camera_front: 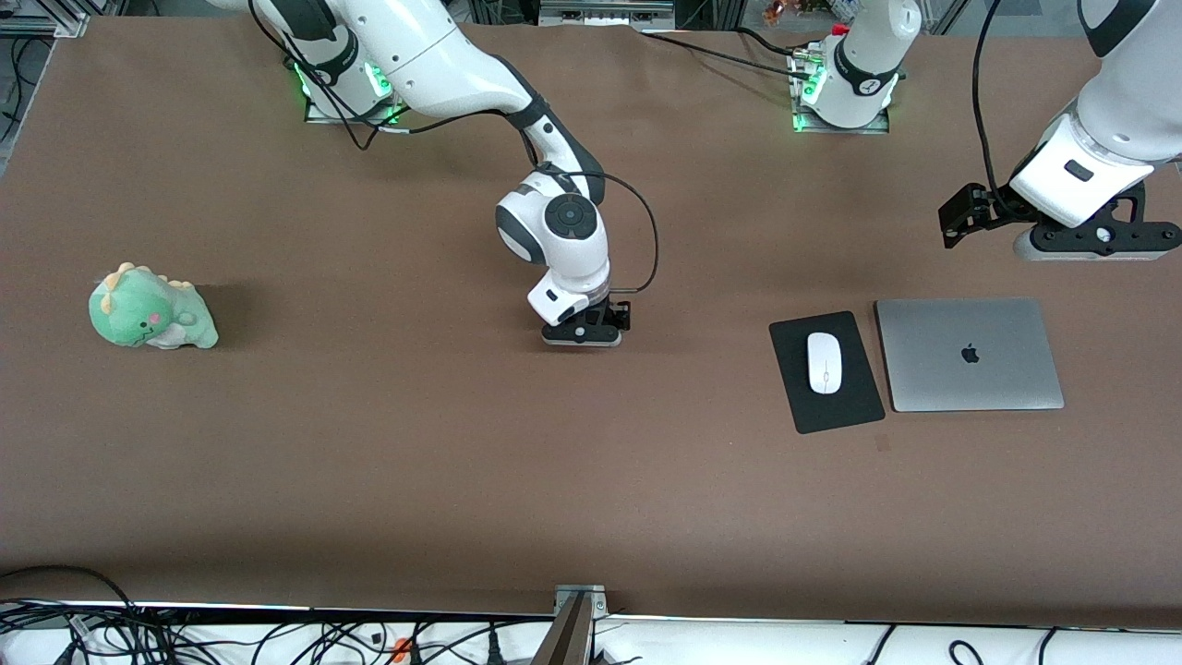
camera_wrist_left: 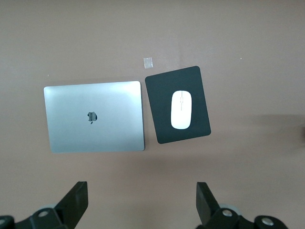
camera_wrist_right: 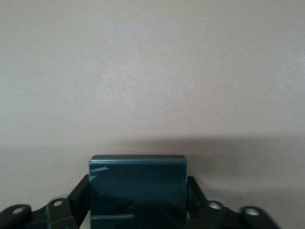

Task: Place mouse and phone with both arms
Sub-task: 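Carry the black phone with the right gripper toward the green plush toy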

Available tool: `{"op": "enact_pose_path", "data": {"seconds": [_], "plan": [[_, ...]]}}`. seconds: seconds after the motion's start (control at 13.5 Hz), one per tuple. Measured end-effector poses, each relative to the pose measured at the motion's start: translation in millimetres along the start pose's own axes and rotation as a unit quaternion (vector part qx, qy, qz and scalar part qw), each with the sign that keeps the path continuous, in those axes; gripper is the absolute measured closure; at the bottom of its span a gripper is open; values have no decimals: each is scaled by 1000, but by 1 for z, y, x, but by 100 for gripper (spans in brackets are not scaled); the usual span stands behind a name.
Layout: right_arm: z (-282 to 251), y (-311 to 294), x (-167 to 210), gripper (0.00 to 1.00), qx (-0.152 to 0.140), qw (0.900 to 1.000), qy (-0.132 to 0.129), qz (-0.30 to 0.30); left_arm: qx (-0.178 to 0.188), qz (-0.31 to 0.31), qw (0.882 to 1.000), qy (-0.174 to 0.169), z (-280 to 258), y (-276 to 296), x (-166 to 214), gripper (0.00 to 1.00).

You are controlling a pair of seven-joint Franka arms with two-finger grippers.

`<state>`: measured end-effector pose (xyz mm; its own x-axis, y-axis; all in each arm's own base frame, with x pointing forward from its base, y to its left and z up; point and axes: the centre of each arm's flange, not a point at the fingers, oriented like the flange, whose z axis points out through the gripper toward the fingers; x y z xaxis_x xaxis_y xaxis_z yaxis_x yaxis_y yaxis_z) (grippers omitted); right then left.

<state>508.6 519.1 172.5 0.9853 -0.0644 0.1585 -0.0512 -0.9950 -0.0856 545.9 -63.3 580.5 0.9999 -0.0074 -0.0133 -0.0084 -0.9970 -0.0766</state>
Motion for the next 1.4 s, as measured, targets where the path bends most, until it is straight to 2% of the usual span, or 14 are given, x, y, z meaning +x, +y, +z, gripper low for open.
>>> {"op": "enact_pose_path", "data": {"seconds": [0.3,0.52,0.74,1.11,1.26,1.4], "plan": [[0,-1,1,19,-6,1000,-3,-1,0,0,1000,0,0,0,0,0],[-18,-5,17,20,-42,999,-24,-1,0,0,1000,0,0,0,0,0],[-28,12,47,20,-53,998,-31,-32,0,-1,1000,0,0,-1,0,0],[-21,122,138,20,-57,993,-43,-98,0,-1,1000,0,0,-2,0,0],[-20,175,169,20,-61,989,-58,-123,0,-1,1000,0,0,-2,0,0],[-22,219,190,20,-66,988,-72,-123,0,-1,1000,0,0,-1,0,0]]}}
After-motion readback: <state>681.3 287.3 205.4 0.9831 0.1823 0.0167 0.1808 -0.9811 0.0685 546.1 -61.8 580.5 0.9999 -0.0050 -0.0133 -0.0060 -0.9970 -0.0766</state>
